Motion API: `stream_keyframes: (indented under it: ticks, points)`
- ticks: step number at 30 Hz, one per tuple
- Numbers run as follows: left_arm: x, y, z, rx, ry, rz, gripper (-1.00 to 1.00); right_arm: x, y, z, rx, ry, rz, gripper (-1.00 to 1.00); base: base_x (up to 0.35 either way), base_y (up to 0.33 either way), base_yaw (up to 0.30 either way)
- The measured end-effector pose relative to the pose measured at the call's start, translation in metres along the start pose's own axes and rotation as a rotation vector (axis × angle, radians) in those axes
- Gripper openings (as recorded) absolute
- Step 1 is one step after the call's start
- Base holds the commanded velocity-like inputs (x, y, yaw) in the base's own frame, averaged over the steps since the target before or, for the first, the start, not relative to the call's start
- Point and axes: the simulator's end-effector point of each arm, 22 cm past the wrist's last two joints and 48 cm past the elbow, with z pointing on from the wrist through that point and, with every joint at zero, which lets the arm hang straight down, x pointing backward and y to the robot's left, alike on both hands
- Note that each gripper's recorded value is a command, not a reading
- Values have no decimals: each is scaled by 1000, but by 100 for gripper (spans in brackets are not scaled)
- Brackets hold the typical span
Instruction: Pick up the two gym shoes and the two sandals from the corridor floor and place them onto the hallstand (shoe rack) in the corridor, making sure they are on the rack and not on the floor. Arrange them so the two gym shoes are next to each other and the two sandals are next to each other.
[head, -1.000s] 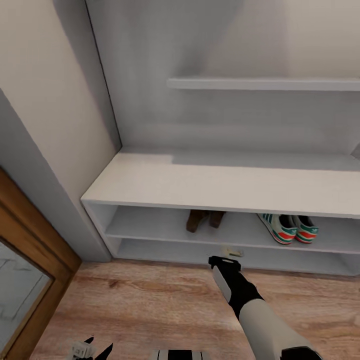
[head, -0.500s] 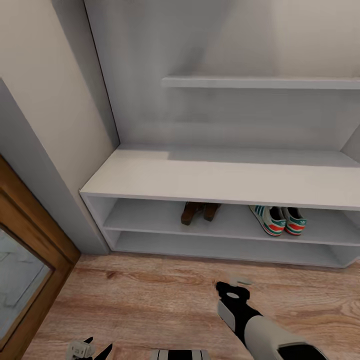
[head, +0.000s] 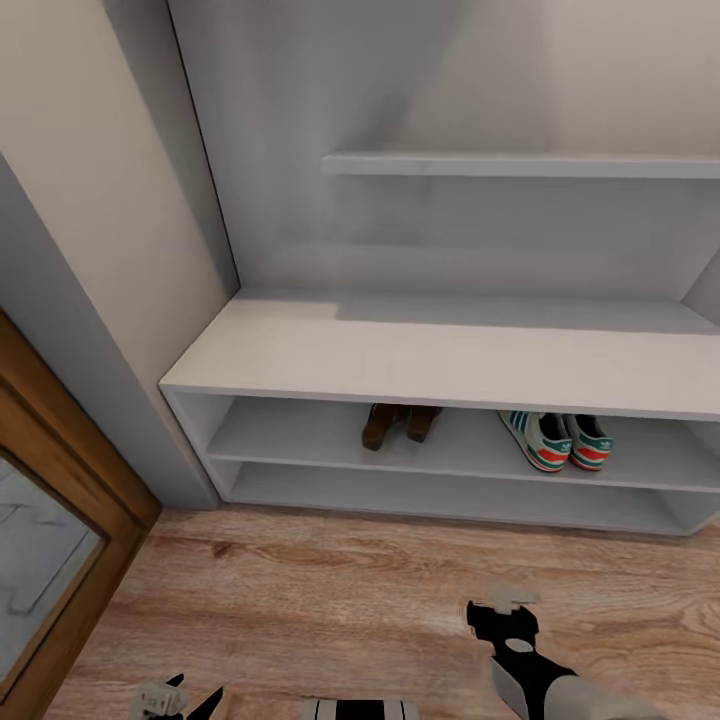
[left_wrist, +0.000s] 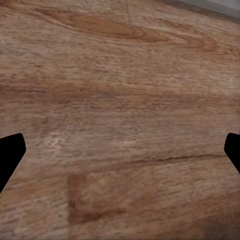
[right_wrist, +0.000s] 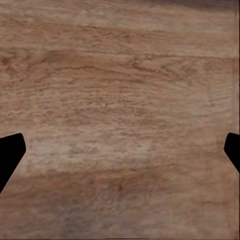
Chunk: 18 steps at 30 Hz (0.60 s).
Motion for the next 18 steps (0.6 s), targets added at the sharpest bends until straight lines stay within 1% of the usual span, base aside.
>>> stream_keyframes:
  ticks: [3,8,9,13,18]
  points:
    - [0,1,0,-1,0,1,100,10,-16,0,-7,-14,-9,100,0,0,0]
    - [0,2,-1,-2,1,2,100,25,-32,-2,-12,-28,-18,100,0,0,0]
    - [0,3,-1,-3,1,3,100,37,-38,-5,-13,-27,-21,100,0,0,0]
    - [-5,3,-3,-5,-9,5,100,45,-42,-11,-15,-28,-26,100,0,0,0]
    - [-14,4,-5,-11,-31,5,100,40,-46,-15,-9,-43,-24,100,0,0,0]
